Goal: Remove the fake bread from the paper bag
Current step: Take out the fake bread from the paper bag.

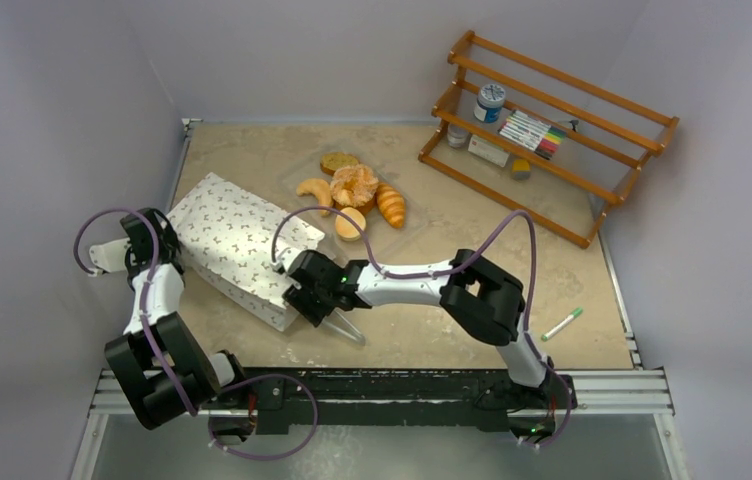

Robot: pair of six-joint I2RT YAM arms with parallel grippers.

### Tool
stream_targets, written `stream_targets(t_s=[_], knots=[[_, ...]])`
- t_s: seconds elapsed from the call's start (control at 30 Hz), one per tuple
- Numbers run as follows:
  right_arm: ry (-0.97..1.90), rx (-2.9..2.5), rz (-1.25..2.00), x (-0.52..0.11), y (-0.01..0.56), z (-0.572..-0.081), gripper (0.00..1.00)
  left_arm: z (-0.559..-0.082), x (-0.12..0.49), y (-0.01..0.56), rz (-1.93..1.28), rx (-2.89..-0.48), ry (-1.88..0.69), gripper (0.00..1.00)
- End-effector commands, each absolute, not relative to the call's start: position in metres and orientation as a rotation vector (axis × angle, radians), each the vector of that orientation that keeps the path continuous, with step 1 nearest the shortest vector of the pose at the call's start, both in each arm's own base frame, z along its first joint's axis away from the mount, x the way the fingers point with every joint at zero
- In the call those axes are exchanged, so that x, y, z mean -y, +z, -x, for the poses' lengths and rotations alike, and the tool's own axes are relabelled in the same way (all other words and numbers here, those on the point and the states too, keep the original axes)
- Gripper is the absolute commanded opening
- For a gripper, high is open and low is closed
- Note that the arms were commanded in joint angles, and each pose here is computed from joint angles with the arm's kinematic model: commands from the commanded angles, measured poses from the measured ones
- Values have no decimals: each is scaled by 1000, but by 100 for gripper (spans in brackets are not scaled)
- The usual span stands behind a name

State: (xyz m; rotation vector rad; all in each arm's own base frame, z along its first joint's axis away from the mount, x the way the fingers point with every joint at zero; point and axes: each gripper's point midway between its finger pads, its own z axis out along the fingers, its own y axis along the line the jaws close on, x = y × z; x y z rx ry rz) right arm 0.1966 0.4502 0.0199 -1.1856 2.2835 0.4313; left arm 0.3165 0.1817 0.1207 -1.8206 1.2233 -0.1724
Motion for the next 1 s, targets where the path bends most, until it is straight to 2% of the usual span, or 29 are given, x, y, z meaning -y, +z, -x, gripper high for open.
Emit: stream_targets(t_s=[0.0, 0.13, 0.33, 0.47, 0.97], knots=[[378, -2323, 1173, -447, 3, -207, 62, -312, -176, 123, 1803, -1239, -182, 0], [393, -2316, 1177, -451, 0, -208, 56, -310, -175, 123, 1803, -1241, -177, 0], [394, -2347, 1173, -443, -6, -206, 12, -309, -175, 124, 1802, -1244, -174, 0], [391, -2350, 1152, -435, 1, -204, 0, -308, -176, 126, 1807, -1229, -168, 0], [410, -2411, 1052, -375, 27, -173, 0, -338, -202, 165, 1798, -1124, -176, 0]])
